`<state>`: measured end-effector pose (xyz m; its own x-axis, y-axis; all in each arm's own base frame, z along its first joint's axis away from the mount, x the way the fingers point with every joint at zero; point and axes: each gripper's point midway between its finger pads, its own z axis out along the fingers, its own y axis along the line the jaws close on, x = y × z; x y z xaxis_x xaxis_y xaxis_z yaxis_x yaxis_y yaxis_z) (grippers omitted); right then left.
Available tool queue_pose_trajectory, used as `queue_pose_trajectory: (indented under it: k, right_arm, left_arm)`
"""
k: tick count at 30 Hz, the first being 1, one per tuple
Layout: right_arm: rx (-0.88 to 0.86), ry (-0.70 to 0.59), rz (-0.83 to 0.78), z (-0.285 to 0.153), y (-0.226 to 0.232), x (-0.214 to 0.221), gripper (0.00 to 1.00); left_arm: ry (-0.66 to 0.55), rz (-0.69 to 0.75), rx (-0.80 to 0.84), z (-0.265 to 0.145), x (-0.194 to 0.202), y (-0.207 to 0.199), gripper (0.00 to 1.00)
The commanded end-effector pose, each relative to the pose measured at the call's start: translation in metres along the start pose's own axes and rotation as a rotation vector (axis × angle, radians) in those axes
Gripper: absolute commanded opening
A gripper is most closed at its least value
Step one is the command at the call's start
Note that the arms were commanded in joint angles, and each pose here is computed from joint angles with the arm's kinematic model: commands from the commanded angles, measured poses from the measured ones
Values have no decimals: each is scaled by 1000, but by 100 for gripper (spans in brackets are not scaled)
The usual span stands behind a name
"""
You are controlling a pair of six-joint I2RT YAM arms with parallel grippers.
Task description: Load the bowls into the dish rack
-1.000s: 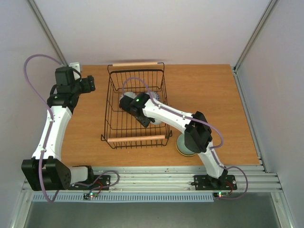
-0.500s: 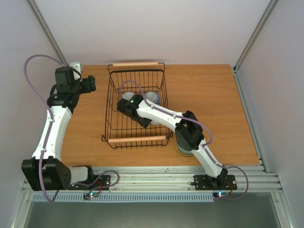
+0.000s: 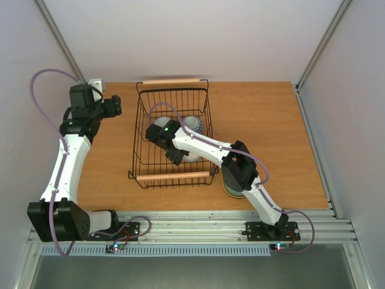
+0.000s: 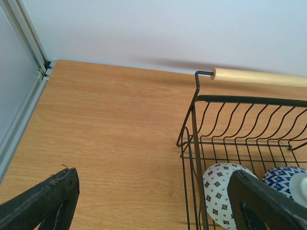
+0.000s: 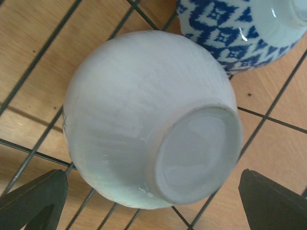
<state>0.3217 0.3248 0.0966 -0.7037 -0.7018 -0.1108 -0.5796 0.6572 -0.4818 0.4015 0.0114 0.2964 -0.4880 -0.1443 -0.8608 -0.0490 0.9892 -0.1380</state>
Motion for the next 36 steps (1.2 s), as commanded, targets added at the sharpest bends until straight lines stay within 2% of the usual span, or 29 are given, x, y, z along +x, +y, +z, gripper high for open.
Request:
queue_pose_trajectory:
  k: [1,3,11,16,19,21,26,31,33,36]
  right_arm:
    - [-59,-84,5,-24,5,-13,99]
    - [-86,-120,18,-33,6,-17,99]
    - [-253,-410,166,-115,-26,-35,99]
    - [-213,-481,311,-134,-75,-22,99]
    - [-221,-489,423,-131,-103,-2,95]
    - [-225,-491,502,-128,-119,15,90]
    - [-253,-477,655,-120,-145,63,70]
    - [-235,-393,762,-105,-145,113,44]
    - [-226,-344,795,-96,-141,135,38]
    - [-218,-251,828,-79,-129,171,34]
  left_arm:
    - [-59,-4,11,-1,-13,-1,85]
    - [-58,-3,10,-1,-12,0,85]
    - [-62,-5,16,-3,-13,-1,85]
    - [-57,-7,47,-3,-12,-6,86]
    - [-43,-9,96,-1,-8,-14,86]
    - [-37,-12,118,0,-6,-18,85]
    - [-25,-20,148,2,-3,-23,86]
    - [4,-40,201,7,4,-31,85]
    - [14,-48,204,10,6,-31,85]
    - [20,-54,208,12,7,-32,85]
